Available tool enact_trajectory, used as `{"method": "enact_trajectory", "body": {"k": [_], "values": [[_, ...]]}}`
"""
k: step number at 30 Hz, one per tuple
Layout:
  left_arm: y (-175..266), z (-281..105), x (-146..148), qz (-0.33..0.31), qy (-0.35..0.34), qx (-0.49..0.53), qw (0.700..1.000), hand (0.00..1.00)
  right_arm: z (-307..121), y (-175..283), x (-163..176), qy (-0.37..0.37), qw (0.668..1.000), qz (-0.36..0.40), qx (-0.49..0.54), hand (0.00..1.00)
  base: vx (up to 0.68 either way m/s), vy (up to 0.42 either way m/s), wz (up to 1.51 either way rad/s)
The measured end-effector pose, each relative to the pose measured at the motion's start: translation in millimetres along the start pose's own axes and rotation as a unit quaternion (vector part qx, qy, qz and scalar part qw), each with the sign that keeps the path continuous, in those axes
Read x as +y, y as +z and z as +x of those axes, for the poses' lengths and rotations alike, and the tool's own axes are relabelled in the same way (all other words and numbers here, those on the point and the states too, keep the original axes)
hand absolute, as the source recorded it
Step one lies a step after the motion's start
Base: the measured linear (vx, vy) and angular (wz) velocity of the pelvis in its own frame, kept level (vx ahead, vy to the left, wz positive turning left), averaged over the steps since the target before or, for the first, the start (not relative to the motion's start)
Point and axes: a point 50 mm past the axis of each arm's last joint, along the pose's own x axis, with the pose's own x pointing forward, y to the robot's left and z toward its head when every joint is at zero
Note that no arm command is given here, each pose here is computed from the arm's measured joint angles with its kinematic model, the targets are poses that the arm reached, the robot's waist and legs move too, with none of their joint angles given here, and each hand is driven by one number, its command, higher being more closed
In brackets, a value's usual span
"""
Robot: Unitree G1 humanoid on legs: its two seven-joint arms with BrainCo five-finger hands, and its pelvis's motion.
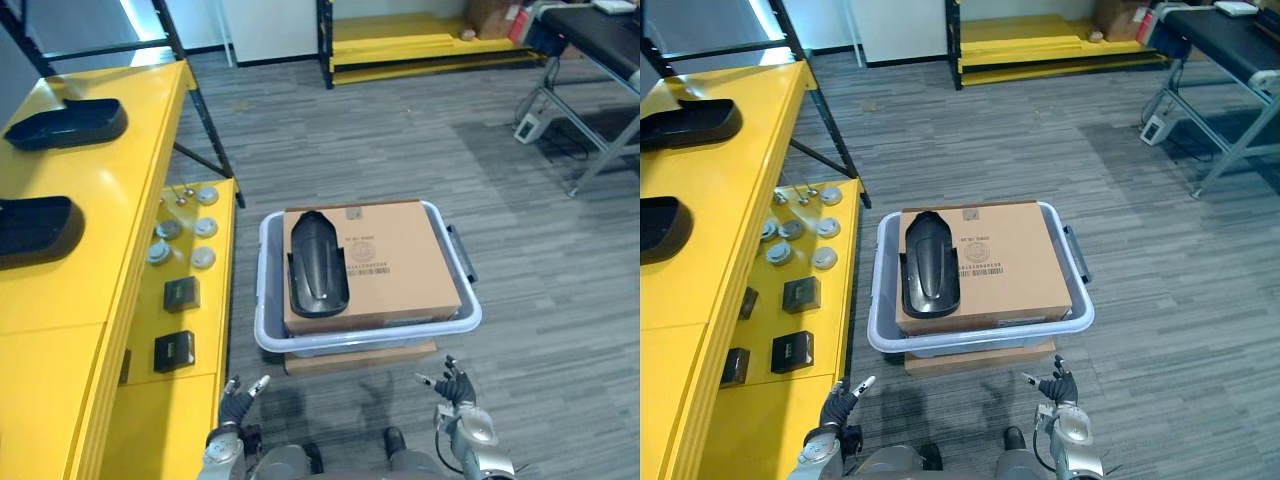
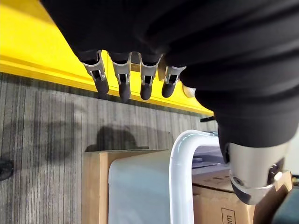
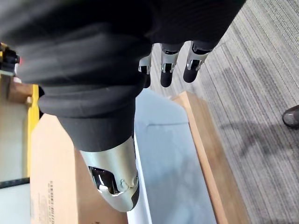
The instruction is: Walk over and take plastic housings, then place them on the shelf
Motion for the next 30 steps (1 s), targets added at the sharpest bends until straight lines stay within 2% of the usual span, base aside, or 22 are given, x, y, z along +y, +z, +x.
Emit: {"method": "enact_trajectory", "body": {"k": [5,10,15,21,24,30], "values": [[1,-1,0,-0.002,0.0,-0.005,1.0,0.0,-4,14,-11,-0.03,0.999,0.019,-0.037,0.0,0.06,0.017,-0.08],[-1,-2,-1,-0.007,-0.001,-0.001,1.0,0.0,-14,59,-29,-0.073,0.985,0.046,-0.149,0.0,-0.01,-0.006,0.2],[-14,-9,3,-0.006,0.004,0.017,1.0,0.0,-24,92,-22,-0.068,0.97,0.047,-0.23,0.0,-0.06,-0.034,0.29],[-26,-15,8,-0.003,0.001,0.034,0.999,0.0,-30,137,22,0.009,0.948,-0.004,-0.319,0.0,-0.11,-0.054,0.29],[-27,-15,9,-0.001,0.001,0.035,0.999,0.0,-27,173,52,0.047,0.923,-0.068,-0.375,0.0,-0.11,-0.042,0.45],[-16,-10,5,-0.004,0.0,0.016,1.0,0.0,-8,215,88,0.033,0.905,-0.169,-0.388,0.0,-0.05,-0.011,0.54]]}}
